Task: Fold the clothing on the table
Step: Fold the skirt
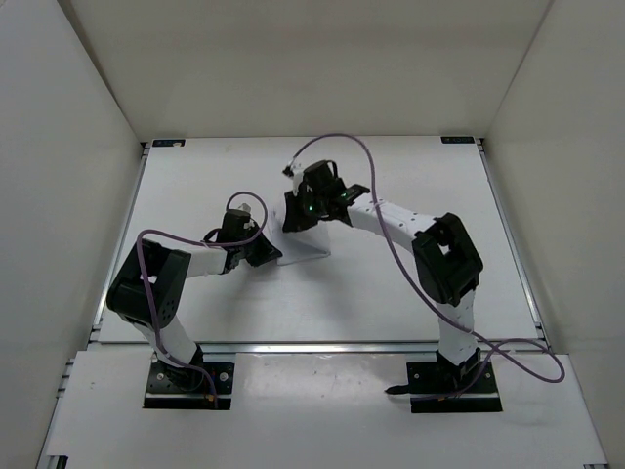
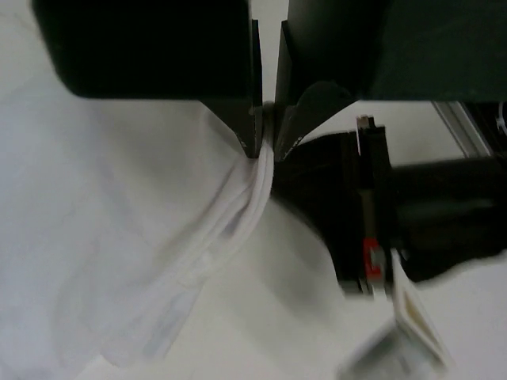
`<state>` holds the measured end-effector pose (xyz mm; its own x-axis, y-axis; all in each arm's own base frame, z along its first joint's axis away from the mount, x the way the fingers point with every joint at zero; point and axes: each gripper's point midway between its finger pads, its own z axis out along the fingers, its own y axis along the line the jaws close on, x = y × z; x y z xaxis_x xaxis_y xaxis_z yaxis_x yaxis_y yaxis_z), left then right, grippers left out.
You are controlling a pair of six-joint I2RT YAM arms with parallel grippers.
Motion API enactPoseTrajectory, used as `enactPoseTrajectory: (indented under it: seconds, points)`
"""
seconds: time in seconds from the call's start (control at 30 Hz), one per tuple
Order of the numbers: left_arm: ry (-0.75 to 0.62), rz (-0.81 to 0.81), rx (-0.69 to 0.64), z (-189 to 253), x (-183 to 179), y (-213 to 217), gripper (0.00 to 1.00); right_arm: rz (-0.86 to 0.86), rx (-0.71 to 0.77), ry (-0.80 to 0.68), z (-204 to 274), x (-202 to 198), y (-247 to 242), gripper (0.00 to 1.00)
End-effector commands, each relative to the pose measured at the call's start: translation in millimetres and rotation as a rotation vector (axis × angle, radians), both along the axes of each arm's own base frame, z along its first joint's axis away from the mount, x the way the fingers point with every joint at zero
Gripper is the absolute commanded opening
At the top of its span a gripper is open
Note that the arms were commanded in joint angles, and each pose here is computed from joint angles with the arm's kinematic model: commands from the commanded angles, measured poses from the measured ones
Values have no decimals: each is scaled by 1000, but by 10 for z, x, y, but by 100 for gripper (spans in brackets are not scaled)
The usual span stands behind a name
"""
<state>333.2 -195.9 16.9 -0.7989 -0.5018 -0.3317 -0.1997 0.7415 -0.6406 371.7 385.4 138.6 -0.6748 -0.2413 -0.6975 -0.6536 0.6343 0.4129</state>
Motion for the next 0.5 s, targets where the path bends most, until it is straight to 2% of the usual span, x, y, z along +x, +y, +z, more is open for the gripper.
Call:
enactPoseTrajectory:
  seconds: [0.0,0.17,0.3,0.4,0.47]
  points:
    - [18,-21,9,-58,-74,55,0,70,-12,82,-332,-327,95,0]
    - [40,-53,25,-139,-197,91,1,150,-35,162,-707,-610,198,0]
    - [53,-69,39,-177,-288,110,10,195,-55,224,-854,-686,264,1]
    - [58,-72,34,-172,-330,150,16,219,-60,212,-824,-706,333,7]
    - [37,-67,13,-71,-316,175,31,210,-58,199,-757,-687,339,26]
